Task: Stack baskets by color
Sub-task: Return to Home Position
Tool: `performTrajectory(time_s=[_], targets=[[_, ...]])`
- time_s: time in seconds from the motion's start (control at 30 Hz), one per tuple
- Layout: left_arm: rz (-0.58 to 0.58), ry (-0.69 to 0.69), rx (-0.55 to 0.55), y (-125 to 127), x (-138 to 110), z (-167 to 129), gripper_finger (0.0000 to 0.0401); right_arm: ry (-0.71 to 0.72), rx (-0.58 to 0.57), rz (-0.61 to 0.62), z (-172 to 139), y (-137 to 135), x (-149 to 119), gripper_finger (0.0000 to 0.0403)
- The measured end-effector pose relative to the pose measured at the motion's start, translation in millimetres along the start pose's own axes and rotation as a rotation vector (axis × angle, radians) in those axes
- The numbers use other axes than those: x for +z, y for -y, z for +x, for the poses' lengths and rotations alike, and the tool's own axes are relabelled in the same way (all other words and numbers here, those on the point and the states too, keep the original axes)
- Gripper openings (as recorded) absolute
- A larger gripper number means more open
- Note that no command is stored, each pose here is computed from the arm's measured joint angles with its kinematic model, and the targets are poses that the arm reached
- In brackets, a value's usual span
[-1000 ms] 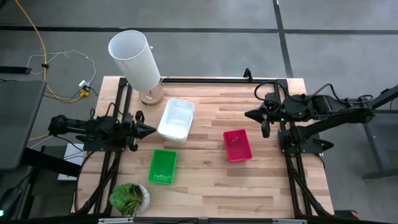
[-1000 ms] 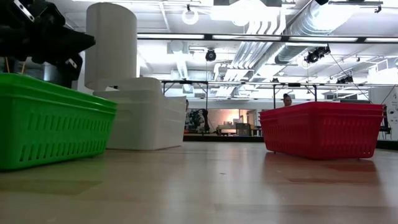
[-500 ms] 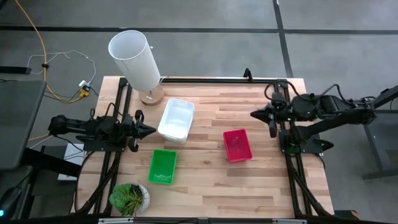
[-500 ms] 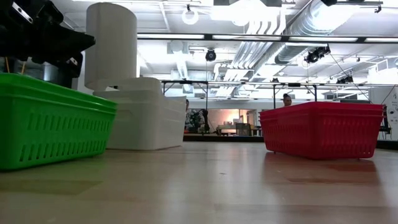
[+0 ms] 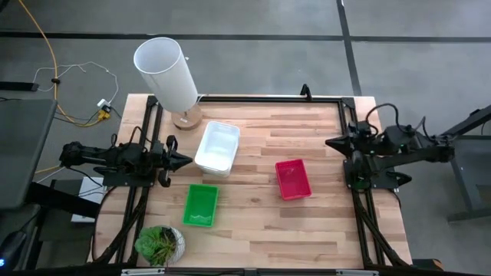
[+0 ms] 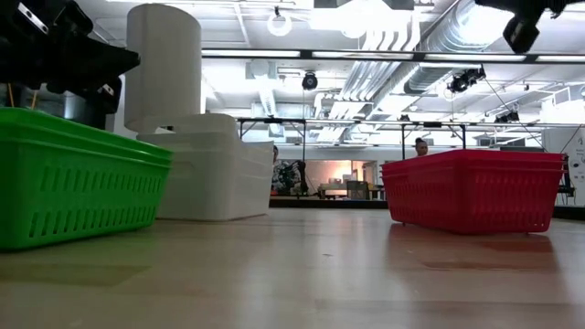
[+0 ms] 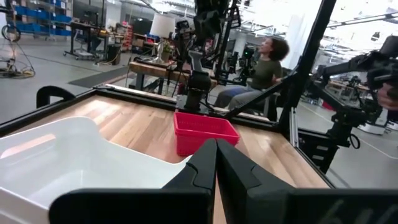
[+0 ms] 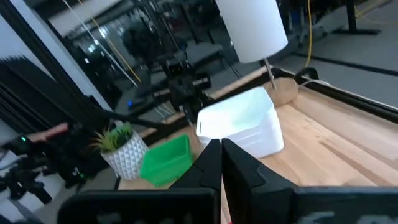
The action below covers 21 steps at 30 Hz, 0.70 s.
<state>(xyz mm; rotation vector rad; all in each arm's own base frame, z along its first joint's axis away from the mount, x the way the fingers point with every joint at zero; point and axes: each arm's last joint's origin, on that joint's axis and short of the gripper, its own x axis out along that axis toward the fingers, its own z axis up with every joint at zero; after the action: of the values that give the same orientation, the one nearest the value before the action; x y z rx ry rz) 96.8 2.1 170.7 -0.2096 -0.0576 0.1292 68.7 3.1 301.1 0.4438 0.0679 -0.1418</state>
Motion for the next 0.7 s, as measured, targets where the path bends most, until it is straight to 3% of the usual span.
performTrajectory(time_s=[0.3, 0.7], targets=[[0.0, -0.001, 0.0, 0, 0, 0, 0.0, 0.07, 0.055, 0.037, 26, 18, -54, 0.0], [0.0, -0.002, -0.001, 0, 0, 0, 0.0, 0.124, 0.098, 0.048, 46, 36, -104, 0.0]])
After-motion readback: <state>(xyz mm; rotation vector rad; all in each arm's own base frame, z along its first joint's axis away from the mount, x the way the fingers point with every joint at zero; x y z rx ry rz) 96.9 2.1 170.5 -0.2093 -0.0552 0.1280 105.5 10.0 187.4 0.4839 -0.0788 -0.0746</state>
